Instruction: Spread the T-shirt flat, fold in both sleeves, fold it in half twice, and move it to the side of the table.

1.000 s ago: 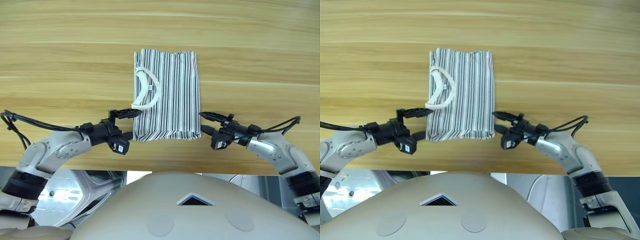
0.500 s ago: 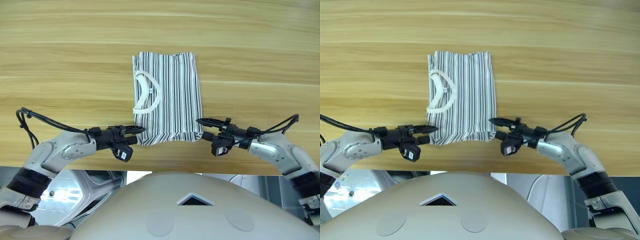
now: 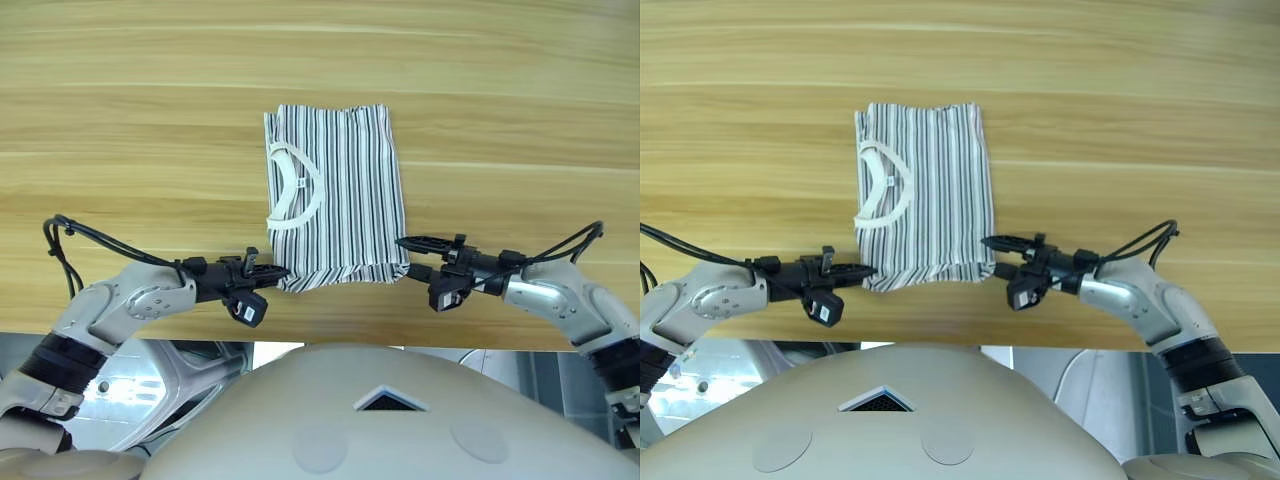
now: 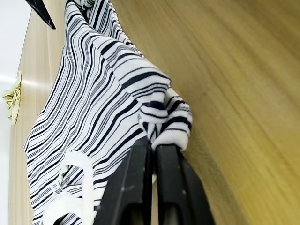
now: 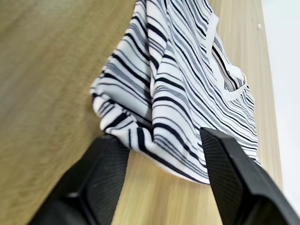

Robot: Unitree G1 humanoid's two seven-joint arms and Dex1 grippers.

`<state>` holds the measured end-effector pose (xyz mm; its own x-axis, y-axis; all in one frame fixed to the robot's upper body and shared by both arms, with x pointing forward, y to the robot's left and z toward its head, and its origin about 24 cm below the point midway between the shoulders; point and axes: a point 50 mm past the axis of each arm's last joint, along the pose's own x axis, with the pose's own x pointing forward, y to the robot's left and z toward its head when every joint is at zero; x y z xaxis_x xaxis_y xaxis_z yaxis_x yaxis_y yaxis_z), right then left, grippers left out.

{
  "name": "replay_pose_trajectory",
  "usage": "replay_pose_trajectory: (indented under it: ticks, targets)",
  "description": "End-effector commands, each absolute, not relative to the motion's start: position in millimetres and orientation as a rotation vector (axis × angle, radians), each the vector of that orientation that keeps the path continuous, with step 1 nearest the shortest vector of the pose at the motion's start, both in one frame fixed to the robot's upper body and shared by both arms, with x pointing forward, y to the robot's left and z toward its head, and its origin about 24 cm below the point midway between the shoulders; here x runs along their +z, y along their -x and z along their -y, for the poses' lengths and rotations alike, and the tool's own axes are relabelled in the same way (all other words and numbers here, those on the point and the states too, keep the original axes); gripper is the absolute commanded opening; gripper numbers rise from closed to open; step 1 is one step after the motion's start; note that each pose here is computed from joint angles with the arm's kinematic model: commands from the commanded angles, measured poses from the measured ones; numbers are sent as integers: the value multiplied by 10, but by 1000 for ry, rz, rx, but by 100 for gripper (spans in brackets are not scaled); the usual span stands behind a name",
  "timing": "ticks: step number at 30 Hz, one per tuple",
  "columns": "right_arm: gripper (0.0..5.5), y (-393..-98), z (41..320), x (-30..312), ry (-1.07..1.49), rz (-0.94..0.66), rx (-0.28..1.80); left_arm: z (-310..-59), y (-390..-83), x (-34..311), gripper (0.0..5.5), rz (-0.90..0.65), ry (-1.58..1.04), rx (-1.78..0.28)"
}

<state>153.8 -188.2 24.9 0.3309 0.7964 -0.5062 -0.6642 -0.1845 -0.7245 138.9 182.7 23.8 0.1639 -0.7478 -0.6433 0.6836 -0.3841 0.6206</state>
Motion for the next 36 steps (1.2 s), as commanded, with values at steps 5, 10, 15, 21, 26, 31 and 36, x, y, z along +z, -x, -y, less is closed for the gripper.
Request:
replay_pose_trajectory:
  ticks: [5, 10, 15, 21, 26, 31, 36]
  targets:
    - [218, -1538, 1813, 85, 1175, 86, 1369, -1883, -1327, 115, 0, -29, -1258, -1598]
    - [130, -1425, 1824, 90, 1161, 72, 1409, -1886, -1332, 119, 0, -30, -1255, -1587]
    - [45, -1426, 1879, 90, 1175, 49, 1397, -1896, -1352, 120, 0, -33, -1253, -1571]
    - [10, -1509, 1933, 139, 1209, 56, 1358, -1937, -1363, 128, 0, -39, -1246, -1557]
    - [10, -1307, 1949, 262, 1166, 78, 1420, -1829, -1190, 262, 0, 29, -1080, -1537]
    - [10, -862, 2003, 411, 1018, -8, 1505, -1663, -785, 449, 0, 45, -788, -1441]
    - [10, -802, 1921, 565, 901, 14, 1416, -1605, -661, 528, 0, 33, -681, -1354]
